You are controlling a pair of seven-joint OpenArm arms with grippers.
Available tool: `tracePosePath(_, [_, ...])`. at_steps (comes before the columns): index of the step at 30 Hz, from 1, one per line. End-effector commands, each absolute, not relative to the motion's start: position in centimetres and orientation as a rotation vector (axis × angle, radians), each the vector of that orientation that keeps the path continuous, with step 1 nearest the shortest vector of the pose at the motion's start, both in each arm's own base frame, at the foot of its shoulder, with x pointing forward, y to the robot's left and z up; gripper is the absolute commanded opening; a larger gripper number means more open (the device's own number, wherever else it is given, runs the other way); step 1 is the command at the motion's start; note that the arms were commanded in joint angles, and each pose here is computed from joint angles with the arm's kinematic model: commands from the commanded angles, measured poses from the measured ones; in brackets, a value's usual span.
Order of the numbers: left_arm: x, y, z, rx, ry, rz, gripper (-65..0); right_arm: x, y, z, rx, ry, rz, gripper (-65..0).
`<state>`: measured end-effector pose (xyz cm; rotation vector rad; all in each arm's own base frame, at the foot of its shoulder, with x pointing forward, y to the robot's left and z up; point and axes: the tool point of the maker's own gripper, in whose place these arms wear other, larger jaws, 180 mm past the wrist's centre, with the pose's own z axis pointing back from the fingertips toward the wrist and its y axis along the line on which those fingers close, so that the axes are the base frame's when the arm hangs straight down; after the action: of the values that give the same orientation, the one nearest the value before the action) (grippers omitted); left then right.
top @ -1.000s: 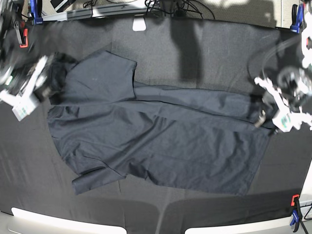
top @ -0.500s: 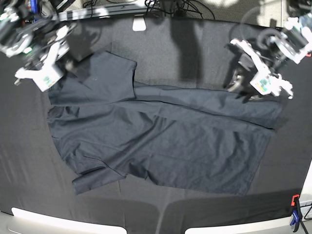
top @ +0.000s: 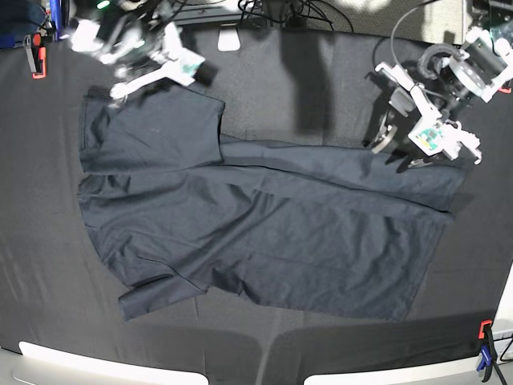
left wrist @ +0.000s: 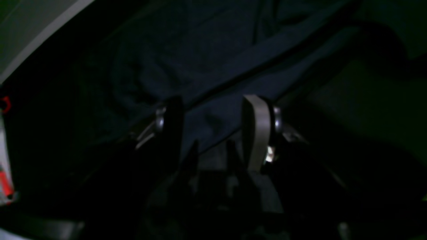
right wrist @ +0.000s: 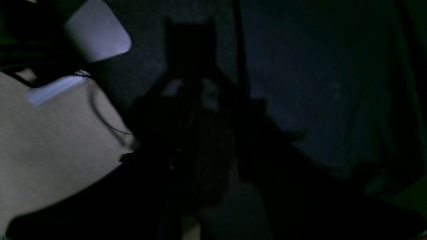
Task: Layout the t-shirt on the table in an organized manner, then fold the t-shirt properly
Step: 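Move the right gripper to the folded edge near the sleeve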
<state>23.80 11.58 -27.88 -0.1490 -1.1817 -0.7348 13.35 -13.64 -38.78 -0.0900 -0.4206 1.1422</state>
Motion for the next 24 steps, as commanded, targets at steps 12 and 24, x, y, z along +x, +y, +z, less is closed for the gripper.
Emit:
tracePosePath(12, [24.0, 11.6, -26.9, -0.13, -1.219, -0.746, -39.0, 16.7, -15.9, -39.6, -0.287, -0.455, 1.061, -48.1])
tracePosePath(24, [24.1, 11.7, -26.8, -0.13, -1.219, -0.746, -39.0, 16.5, -13.9, -39.7, -0.167, -0.473, 1.11, -48.1])
